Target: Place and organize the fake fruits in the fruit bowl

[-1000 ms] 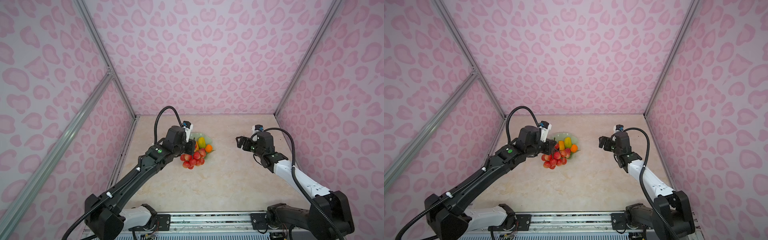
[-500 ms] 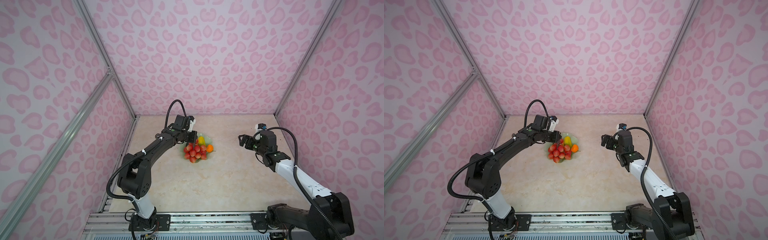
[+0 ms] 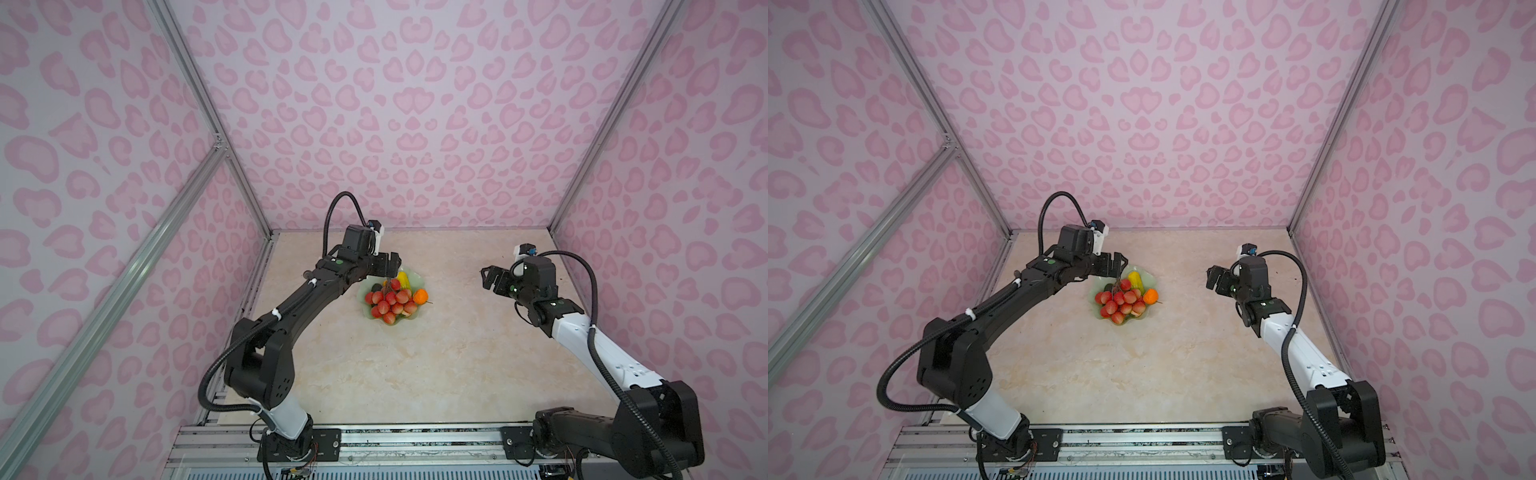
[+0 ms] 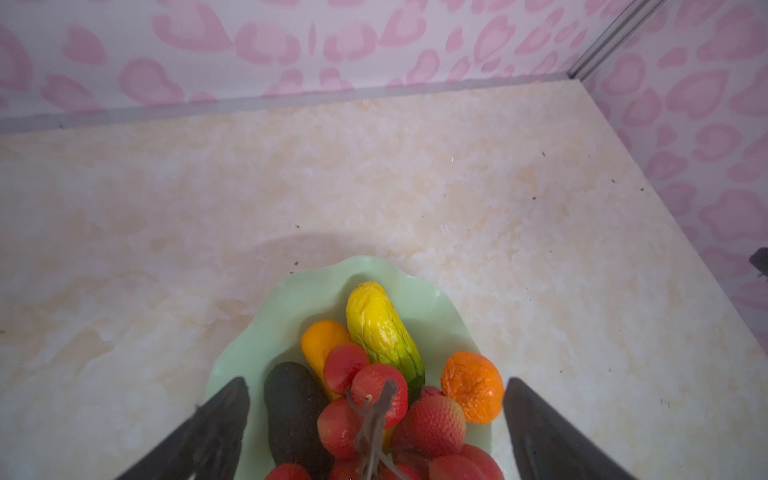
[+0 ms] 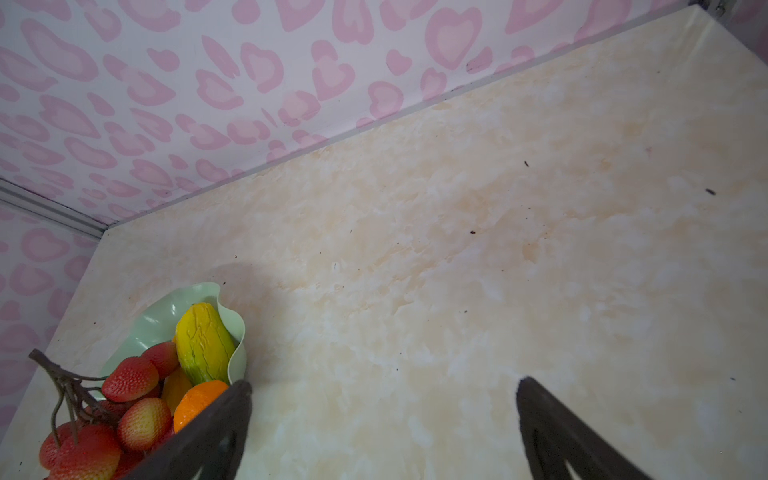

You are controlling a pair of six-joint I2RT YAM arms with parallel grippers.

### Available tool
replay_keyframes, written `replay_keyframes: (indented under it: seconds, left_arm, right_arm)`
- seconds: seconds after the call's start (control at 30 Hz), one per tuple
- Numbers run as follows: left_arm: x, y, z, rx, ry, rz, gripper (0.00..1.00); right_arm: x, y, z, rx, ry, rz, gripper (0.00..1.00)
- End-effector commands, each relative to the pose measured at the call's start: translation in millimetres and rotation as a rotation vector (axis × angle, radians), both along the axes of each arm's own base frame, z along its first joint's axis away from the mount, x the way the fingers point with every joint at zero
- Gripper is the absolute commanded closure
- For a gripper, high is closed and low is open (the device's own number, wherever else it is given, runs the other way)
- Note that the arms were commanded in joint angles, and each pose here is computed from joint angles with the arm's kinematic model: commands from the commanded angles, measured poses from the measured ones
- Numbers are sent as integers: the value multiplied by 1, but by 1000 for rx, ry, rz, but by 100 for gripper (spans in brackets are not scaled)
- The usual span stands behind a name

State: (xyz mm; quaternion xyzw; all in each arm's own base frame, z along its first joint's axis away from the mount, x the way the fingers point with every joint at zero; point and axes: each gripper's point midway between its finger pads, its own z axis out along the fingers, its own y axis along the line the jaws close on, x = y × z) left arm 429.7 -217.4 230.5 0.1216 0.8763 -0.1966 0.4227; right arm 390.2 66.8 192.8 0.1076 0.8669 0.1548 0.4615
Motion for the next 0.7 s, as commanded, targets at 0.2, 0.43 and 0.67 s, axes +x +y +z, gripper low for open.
replay_keyframes:
  seconds: [0.2,0.43,0.67]
  left_arm:
    - [-48,112,94,21,-596,379,3]
    - [-74,218,-19,178,-526,651,3]
    - [-49,251,-99,178,-340,674,4]
  right_arm:
    - [-24,-80,-11,-356,-61,-300,2]
    - [-32,-113,-40,-540,-168,-426,2]
    - [-14,-111,-81,-538,-246,-377,1]
